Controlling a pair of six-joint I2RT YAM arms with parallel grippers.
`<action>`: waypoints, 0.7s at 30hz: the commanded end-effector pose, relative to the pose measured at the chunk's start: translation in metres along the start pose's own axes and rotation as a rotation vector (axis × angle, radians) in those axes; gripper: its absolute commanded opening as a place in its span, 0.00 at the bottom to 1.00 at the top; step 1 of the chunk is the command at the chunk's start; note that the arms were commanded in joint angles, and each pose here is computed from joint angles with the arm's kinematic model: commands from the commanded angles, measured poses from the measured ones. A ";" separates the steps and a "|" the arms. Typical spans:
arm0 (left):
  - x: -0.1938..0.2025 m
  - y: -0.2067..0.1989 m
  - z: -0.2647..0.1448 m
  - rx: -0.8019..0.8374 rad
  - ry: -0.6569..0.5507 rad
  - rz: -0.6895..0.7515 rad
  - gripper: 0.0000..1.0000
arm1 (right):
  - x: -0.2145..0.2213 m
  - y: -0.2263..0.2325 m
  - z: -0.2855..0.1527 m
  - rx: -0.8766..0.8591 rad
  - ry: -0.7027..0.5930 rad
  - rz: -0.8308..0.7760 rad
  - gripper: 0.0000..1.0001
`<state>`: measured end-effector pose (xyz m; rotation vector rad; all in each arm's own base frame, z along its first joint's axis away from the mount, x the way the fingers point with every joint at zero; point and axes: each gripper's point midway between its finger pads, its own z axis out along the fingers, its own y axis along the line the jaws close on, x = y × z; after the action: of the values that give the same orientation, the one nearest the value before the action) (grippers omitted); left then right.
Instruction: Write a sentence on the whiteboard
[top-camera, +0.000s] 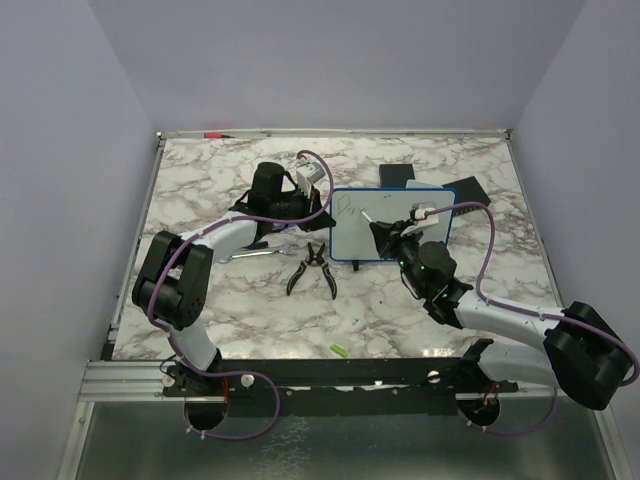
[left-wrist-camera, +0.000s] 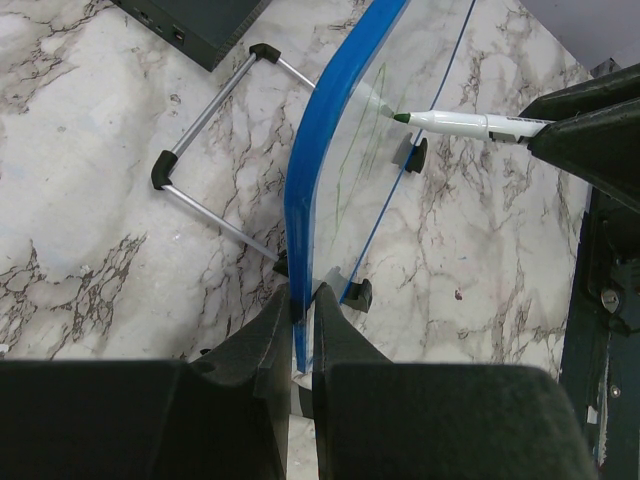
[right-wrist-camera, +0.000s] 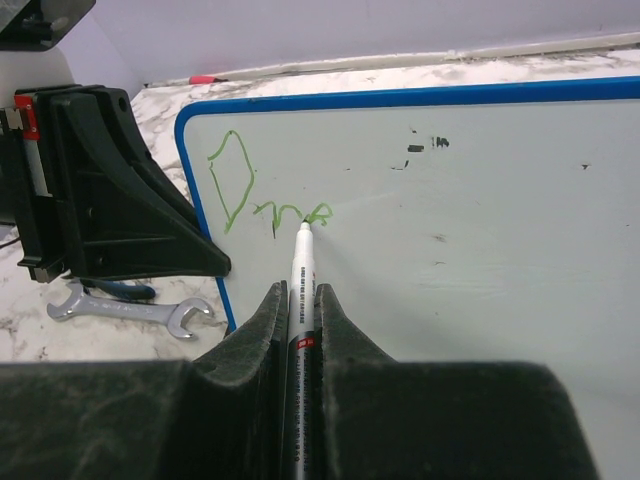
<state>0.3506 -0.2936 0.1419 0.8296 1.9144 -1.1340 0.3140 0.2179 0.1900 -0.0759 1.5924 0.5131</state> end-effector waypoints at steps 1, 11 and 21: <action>0.012 0.004 0.003 -0.036 0.039 -0.002 0.00 | -0.003 -0.004 0.000 0.022 -0.018 0.016 0.01; 0.011 0.004 0.003 -0.037 0.039 -0.002 0.00 | 0.008 -0.015 -0.005 0.064 0.012 0.018 0.01; 0.011 0.004 0.002 -0.037 0.038 0.000 0.00 | 0.010 -0.020 -0.006 0.091 0.015 0.016 0.01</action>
<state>0.3507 -0.2936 0.1420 0.8294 1.9142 -1.1335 0.3129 0.2149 0.1850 -0.0410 1.6070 0.5195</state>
